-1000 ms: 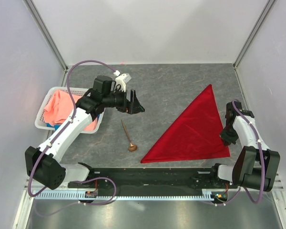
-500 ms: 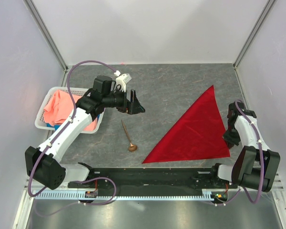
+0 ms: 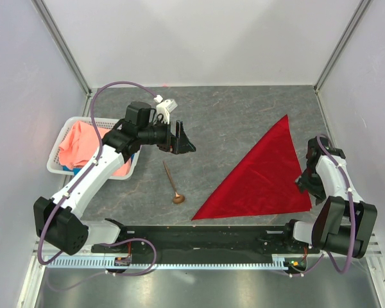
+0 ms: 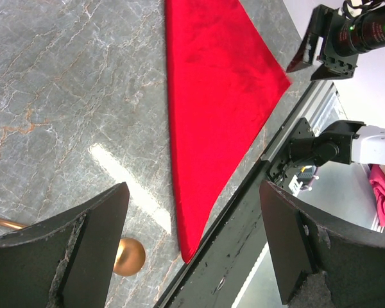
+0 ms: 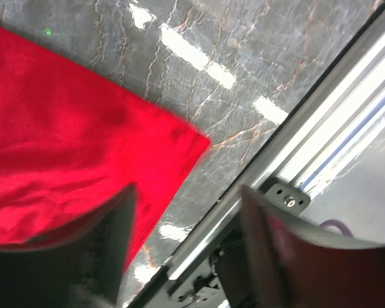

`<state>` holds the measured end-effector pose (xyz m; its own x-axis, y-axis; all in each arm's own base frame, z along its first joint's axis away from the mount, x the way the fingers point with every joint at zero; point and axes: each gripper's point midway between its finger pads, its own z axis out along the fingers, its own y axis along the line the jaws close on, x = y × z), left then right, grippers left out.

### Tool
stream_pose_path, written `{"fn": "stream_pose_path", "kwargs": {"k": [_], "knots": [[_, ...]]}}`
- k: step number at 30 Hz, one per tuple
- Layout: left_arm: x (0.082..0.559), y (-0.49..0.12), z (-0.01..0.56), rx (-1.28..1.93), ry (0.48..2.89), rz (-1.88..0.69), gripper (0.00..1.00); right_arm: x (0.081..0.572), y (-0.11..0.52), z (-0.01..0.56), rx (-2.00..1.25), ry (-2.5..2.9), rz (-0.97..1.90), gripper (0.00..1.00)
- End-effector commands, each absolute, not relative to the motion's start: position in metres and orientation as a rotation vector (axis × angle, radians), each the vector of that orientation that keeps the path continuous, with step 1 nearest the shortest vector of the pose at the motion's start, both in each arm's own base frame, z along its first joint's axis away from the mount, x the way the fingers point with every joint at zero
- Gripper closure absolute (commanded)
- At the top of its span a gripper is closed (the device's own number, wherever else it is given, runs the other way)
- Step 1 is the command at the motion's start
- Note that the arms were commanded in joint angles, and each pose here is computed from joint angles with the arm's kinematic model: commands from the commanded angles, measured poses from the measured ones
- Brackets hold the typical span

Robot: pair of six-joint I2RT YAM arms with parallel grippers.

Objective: Fold the napkin, place the utensils inside, and roll it up
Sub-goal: Fold the napkin

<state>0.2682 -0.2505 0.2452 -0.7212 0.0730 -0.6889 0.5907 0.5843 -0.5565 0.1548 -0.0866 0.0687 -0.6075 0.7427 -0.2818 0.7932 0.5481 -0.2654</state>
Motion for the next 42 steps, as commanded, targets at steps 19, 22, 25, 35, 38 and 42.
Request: {"fn": "stream_pose_path", "kwargs": {"k": [19, 22, 25, 35, 38, 42], "knots": [[0.292, -0.263, 0.218, 0.574, 2.212, -1.028, 0.20, 0.256, -0.063, 0.154, 0.897, 2.190, -0.033, 0.13], [0.292, -0.287, 0.199, 0.632, 2.262, -1.014, 0.21, 0.267, -0.049, 0.157, 0.809, 2.167, 0.069, 0.15], [0.298, -0.314, 0.176, 0.644, 2.330, -1.052, 0.21, 0.273, -0.038, 0.155, 0.758, 2.152, 0.136, 0.16], [0.353, -0.402, 0.103, 0.693, 2.406, -1.039, 0.31, 0.277, -0.016, 0.159, 0.607, 2.128, 0.262, 0.18], [0.366, -0.420, 0.082, 0.679, 2.412, -1.045, 0.34, 0.277, -0.009, 0.163, 0.575, 2.129, 0.305, 0.18], [0.378, -0.432, 0.065, 0.666, 2.414, -1.028, 0.34, 0.279, 0.000, 0.166, 0.555, 2.126, 0.366, 0.18]]}}
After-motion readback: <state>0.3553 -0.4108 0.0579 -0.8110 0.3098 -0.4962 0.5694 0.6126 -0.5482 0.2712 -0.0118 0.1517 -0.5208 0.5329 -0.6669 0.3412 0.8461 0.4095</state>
